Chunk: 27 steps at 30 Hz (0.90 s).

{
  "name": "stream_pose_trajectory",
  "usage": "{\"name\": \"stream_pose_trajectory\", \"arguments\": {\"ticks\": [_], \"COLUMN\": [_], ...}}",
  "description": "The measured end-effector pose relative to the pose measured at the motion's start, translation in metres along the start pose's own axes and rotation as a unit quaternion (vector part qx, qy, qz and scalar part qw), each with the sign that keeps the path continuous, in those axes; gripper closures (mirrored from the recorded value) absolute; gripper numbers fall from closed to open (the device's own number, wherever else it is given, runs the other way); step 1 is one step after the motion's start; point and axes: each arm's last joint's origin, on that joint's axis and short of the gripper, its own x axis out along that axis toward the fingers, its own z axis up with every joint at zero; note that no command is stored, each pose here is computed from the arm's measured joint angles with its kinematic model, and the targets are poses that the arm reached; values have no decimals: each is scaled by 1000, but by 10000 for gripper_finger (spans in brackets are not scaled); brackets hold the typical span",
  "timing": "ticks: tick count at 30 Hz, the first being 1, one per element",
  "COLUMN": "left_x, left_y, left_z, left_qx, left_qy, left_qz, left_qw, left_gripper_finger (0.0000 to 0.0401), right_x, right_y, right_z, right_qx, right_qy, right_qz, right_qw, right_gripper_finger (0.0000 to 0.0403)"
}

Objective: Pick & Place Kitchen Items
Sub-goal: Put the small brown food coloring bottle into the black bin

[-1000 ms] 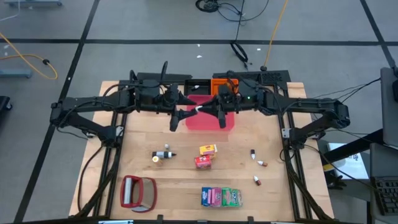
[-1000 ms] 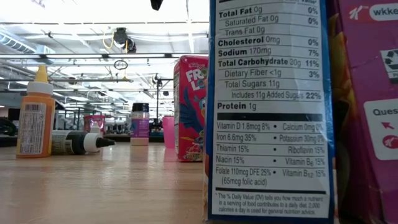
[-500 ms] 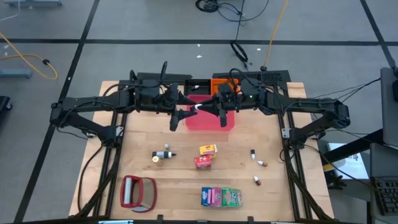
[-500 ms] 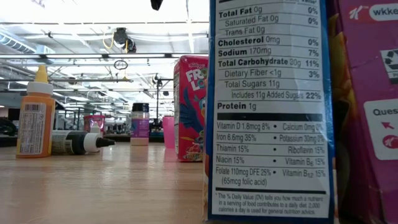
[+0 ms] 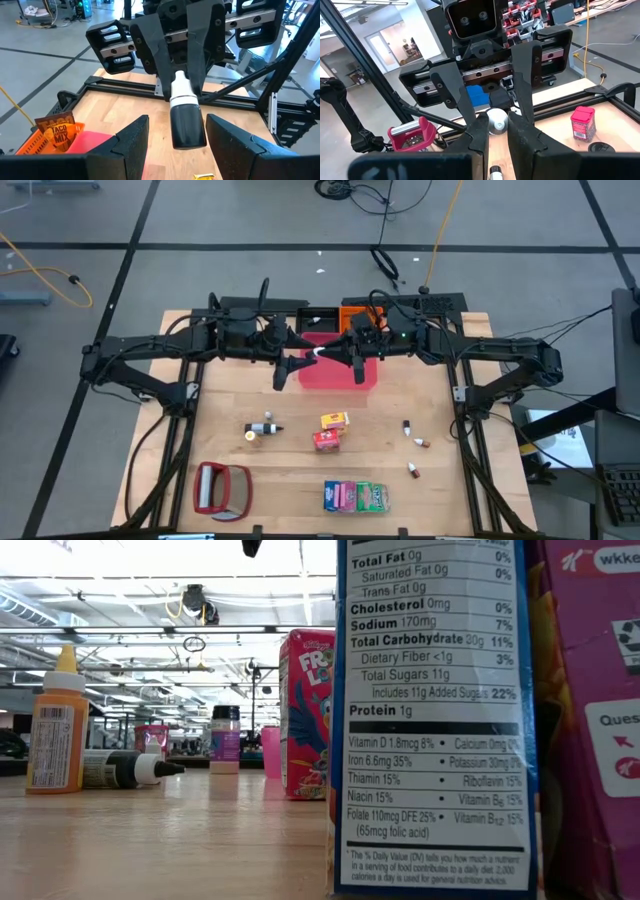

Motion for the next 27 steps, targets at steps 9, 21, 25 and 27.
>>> {"name": "stream_pose_trajectory", "arguments": {"ticks": [9,21,25,27], "left_x": [0,0,0,0], "left_y": [0,0,1,2], "left_z": [0,-1,0,0], "left_qx": [0,9,8,8], "left_qy": [2,3,1,0], "left_qz": [0,3,23,40], "left_qw": [1000,1000,1000,999], "left_gripper_finger": [274,357,351,350], "right_x": [0,0,0,-3], "right_y": [0,0,-1,0], "right_z": [0,0,0,1], "right_qx": [1,0,-11,-13], "right_qy": [0,2,1,-1], "right_qz": [-1,-3,-4,-6], "right_qw": [1000,1000,1000,1000], "right_gripper_finger": [365,362,346,334]}}
